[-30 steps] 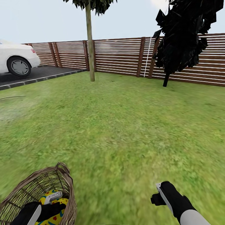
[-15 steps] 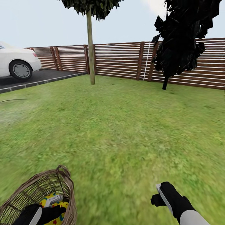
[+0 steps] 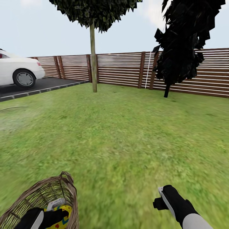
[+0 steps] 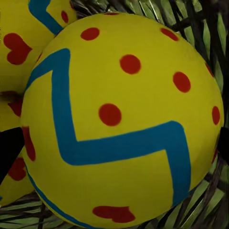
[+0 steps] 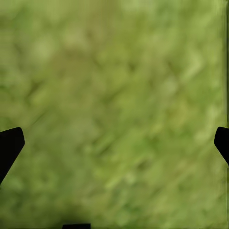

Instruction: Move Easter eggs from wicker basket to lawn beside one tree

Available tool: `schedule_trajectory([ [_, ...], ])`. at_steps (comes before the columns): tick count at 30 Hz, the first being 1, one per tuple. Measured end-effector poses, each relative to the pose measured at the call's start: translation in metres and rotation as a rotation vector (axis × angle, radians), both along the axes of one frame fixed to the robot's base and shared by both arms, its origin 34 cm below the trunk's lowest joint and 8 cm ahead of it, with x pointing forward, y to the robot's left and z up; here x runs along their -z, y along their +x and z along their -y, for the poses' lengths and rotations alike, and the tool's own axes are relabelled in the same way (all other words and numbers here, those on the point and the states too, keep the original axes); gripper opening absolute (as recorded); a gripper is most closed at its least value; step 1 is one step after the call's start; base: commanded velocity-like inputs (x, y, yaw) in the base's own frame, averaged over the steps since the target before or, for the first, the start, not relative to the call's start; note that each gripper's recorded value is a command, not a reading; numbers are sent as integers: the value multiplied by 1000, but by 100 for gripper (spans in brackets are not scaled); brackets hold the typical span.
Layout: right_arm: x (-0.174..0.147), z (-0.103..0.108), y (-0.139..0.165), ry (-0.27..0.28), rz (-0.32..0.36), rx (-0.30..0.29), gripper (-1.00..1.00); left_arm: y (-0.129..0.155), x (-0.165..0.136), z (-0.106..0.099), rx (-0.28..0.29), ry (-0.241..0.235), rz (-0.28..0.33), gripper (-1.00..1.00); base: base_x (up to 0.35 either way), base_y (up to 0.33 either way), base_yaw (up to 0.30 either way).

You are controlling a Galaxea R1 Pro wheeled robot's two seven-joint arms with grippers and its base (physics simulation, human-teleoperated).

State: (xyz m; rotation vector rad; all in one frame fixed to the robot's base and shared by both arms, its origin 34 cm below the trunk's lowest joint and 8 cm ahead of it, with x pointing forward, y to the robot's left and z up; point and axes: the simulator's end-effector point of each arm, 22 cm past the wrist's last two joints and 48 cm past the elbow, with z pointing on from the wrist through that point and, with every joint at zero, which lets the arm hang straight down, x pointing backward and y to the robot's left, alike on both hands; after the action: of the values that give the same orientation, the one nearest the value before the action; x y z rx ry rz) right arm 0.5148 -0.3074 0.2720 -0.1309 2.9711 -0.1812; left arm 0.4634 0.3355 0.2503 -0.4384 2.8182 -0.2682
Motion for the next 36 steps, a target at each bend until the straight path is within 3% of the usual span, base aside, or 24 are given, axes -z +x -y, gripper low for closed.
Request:
schedule_trajectory([
  [5,-9,1,5,0,20,1,100,5,-8,0,0,0,20,-100,0,7,0],
  [15,-29,1,14,-3,61,-1,100,15,-26,2,-2,-7,62,-100,0,221,0],
  [19,-36,0,17,-3,78,-2,100,19,-31,17,5,-25,78,-100,-1,3,0],
  [27,-54,-1,22,0,77,-4,100,24,-49,21,4,-31,77,-100,-223,195,0],
  [36,-75,-1,27,-1,77,-3,100,30,-69,21,6,-30,77,-100,-14,17,0],
])
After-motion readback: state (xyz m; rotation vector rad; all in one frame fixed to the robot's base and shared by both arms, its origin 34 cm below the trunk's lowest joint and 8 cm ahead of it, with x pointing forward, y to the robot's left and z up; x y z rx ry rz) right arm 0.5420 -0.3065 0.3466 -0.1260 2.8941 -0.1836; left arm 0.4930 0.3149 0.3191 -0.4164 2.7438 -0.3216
